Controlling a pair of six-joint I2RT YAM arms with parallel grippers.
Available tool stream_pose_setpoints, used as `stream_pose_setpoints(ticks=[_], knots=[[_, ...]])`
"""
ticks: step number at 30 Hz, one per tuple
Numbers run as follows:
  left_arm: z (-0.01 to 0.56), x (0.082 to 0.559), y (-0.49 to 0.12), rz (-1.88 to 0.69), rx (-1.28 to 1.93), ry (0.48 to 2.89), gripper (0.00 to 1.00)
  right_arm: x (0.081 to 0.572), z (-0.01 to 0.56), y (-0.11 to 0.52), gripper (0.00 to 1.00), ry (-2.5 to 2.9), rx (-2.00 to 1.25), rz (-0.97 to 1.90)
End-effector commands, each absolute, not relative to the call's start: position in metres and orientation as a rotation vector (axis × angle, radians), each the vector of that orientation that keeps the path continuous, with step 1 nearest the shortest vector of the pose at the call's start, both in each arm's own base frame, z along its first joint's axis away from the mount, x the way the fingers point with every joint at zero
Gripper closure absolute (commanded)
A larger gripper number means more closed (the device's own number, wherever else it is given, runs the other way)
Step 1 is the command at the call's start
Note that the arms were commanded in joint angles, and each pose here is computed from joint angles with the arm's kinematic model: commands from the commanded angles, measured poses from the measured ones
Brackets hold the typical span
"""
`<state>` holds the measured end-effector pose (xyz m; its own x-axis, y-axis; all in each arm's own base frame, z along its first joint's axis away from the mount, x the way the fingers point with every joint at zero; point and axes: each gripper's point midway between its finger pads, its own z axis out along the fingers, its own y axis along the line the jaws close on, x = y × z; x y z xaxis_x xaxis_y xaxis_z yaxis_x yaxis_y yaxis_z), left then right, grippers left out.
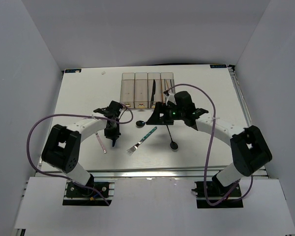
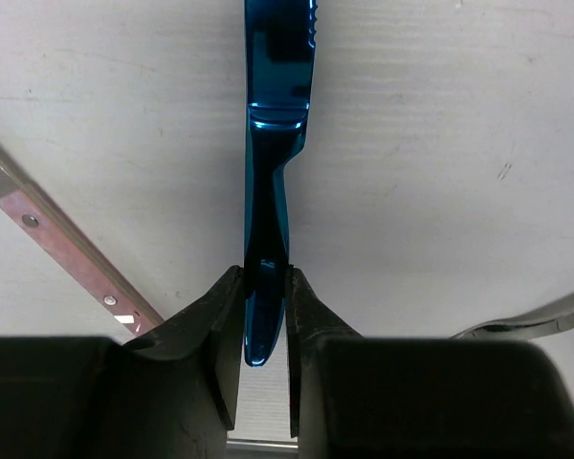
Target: Sort the eating utensils into containers
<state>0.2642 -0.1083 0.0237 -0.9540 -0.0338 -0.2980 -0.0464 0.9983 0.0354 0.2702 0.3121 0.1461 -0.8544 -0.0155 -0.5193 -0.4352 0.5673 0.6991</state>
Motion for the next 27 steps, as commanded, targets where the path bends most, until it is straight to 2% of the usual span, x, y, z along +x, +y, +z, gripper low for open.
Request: stream_pose_setpoints(ticks=[1, 10, 15, 18, 19, 20, 22, 27], knots=[[0.037, 0.265, -0.116, -0.021, -0.076, 2.785, 1.0, 0.277, 0.158, 0.333, 0.11, 2.262, -0.372, 1.273], [0.014, 0.248, -0.116, -0.033, -0.082, 2.855, 1.0, 0.264, 0.147, 0.355, 0.12, 2.307, -0.388, 1.298], [0.002, 0.238, -0.105, 0.086, -0.081, 2.928, 0.99, 0.262, 0.147, 0.354, 0.12, 2.316, -0.382, 1.271], [-0.002, 0.233, -0.101, 0.123, -0.079, 2.952, 0.85, 0.262, 0.151, 0.35, 0.12, 2.313, -0.376, 1.252], [-0.002, 0.233, -0.101, 0.123, -0.079, 2.952, 0.73, 0.262, 0.152, 0.349, 0.12, 2.311, -0.374, 1.242], [-0.003, 0.232, -0.101, 0.127, -0.081, 2.954, 0.68, 0.262, 0.153, 0.347, 0.12, 2.311, -0.374, 1.236], [-0.003, 0.232, -0.1, 0.137, -0.081, 2.953, 0.6, 0.262, 0.158, 0.345, 0.12, 2.298, -0.371, 1.227], [-0.005, 0.231, -0.1, 0.139, -0.083, 2.956, 0.52, 0.261, 0.172, 0.342, 0.12, 2.265, -0.379, 1.215]])
